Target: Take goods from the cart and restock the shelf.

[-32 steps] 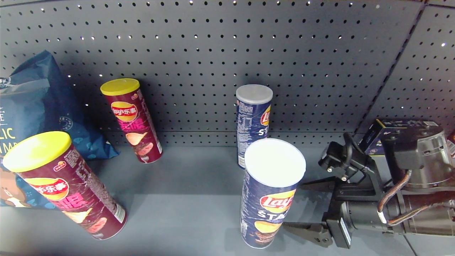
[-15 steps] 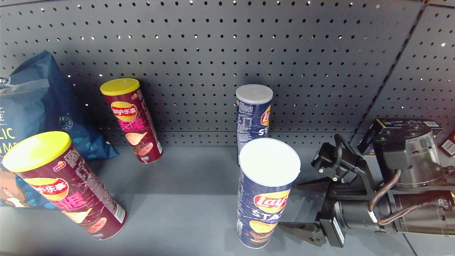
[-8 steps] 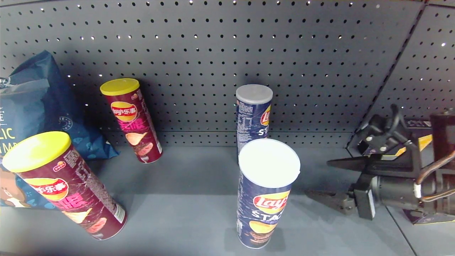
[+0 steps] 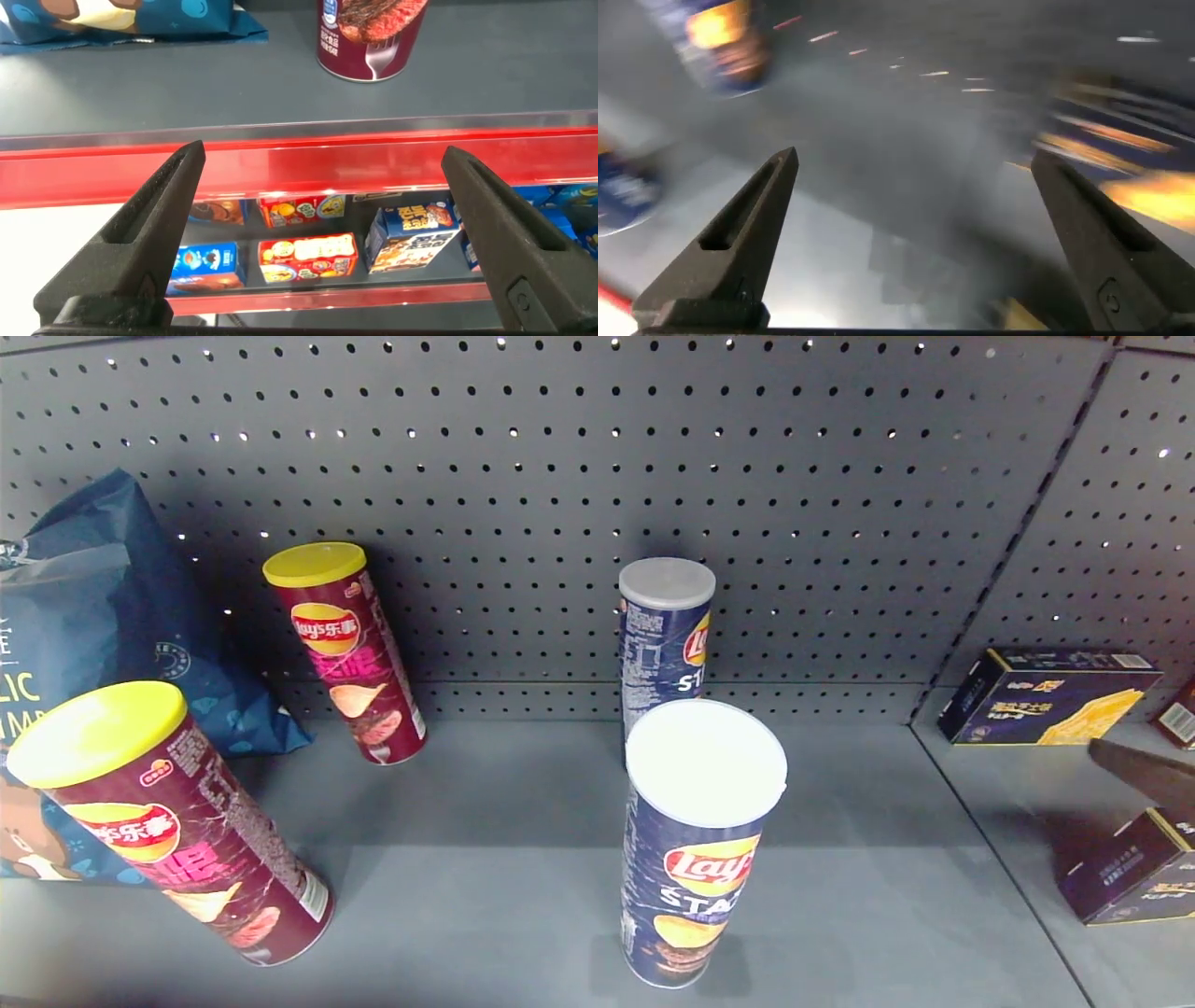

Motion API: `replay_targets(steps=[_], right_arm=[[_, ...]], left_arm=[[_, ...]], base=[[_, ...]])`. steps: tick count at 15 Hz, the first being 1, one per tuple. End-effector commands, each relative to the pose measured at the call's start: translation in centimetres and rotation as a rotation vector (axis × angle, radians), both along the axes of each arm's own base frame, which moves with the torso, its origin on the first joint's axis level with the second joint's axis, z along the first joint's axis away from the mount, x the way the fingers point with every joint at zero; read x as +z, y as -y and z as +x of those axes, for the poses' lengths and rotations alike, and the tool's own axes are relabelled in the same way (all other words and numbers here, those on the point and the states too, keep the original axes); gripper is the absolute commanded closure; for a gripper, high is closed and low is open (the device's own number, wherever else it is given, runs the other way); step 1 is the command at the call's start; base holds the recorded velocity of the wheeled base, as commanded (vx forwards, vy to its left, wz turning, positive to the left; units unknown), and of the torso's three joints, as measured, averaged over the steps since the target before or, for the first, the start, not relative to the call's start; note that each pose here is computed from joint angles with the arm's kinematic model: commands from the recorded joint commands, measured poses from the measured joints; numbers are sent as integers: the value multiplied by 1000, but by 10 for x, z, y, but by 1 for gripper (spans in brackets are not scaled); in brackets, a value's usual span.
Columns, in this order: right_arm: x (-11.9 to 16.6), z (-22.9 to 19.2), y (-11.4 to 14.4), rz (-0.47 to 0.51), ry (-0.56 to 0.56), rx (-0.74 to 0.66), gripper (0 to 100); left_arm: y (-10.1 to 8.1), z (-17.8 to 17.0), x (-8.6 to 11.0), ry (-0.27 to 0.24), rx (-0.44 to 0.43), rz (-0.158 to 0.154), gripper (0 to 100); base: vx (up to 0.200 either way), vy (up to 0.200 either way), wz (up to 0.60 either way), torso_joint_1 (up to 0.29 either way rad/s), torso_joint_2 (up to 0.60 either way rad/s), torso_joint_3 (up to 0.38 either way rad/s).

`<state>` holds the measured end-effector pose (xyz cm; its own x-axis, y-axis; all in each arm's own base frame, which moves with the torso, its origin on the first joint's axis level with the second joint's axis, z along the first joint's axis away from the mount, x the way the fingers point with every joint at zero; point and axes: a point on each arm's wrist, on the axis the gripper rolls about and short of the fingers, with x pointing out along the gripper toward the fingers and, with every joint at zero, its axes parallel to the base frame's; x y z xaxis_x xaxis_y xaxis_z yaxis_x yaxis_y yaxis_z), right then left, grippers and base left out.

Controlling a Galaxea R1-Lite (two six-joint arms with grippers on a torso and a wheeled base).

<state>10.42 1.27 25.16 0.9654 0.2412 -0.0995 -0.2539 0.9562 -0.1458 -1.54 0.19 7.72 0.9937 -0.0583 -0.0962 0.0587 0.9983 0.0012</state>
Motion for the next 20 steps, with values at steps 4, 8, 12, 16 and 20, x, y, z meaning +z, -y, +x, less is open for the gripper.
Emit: replay_targets(steps=[4,8,12,16,20], right_arm=[[-42,-88,13,-11,203,-315,0],[-90,-124,7,-11,218,-412,0],[-153,-120,10,90,199,-498,0],[-174,-120,10,120,12,-526,0],[-174,-120,10,134,7,-521,0]], left_arm=[[0,0,0,-2,0,0,0],[0,0,0,0,-1,0,0],[0,0,0,-2,-1,0,0],[0,0,0,-2,-1,0,0],[0,0,0,0,-1,0,0]], base=[[0,0,0,0,0,0],[0,0,0,0,0,0],[0,0,0,0,0,0],[0,0,0,0,0,0],[0,0,0,0,0,0]])
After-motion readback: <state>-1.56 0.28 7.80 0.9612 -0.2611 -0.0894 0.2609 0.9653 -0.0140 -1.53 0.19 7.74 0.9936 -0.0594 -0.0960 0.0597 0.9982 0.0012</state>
